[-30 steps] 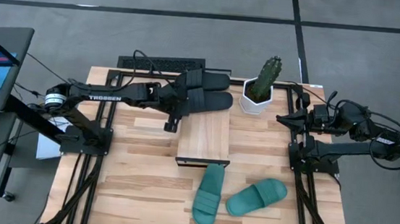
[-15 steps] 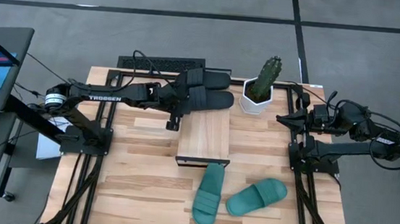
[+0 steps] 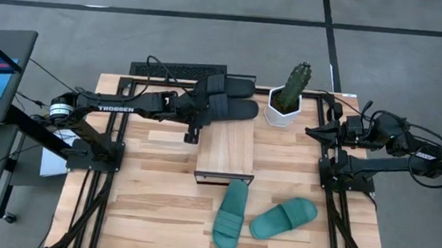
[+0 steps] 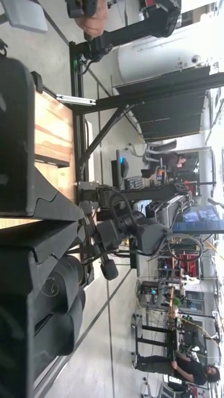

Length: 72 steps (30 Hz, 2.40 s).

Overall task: Pick and place slides into the shelf
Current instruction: Adjust the black slipper, then put the left green slipper on the shelf

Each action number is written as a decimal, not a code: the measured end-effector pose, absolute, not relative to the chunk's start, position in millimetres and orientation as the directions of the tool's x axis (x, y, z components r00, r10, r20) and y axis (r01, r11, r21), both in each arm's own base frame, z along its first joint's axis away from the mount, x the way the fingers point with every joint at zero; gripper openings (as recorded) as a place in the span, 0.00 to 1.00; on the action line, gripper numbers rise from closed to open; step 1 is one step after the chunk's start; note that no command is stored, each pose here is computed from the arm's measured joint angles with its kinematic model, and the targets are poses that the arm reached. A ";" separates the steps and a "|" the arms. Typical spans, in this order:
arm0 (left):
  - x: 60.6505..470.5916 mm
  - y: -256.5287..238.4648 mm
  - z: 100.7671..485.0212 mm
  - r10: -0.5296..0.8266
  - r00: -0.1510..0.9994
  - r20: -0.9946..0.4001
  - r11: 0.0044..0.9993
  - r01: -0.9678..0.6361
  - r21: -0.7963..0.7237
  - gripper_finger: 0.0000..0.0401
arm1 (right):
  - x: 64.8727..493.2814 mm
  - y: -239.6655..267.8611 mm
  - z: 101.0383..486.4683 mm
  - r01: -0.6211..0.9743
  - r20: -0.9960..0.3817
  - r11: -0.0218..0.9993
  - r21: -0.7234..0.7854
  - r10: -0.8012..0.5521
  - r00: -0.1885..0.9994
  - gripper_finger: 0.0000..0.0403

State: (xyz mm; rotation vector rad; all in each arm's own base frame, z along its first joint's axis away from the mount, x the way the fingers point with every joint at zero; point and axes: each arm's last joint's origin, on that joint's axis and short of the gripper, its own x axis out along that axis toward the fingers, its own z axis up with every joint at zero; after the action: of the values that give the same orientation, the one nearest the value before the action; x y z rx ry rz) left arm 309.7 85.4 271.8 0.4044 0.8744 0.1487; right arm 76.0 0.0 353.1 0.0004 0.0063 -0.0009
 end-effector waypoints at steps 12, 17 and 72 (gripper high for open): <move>311.9 86.8 281.4 0.316 0.650 -0.691 0.905 0.012 0.425 0.00 | 76.1 -0.1 353.0 0.001 -0.007 1.000 0.001 -0.001 1.000 0.00; 313.2 87.1 288.0 0.318 0.660 -0.681 0.904 0.006 0.428 0.00 | 76.0 0.0 353.0 0.001 -0.007 1.000 0.001 -0.001 1.000 0.00; 108.9 -0.3 229.4 0.180 0.981 0.076 0.975 -0.168 -0.143 0.00 | 76.0 -0.1 353.0 0.001 -0.007 1.000 0.001 -0.001 1.000 0.00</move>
State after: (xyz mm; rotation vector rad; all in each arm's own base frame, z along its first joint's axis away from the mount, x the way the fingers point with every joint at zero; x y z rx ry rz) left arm 108.9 -0.3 229.4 -0.1367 -0.0886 0.1760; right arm 76.0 -0.1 353.0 0.0006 0.0070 -0.0011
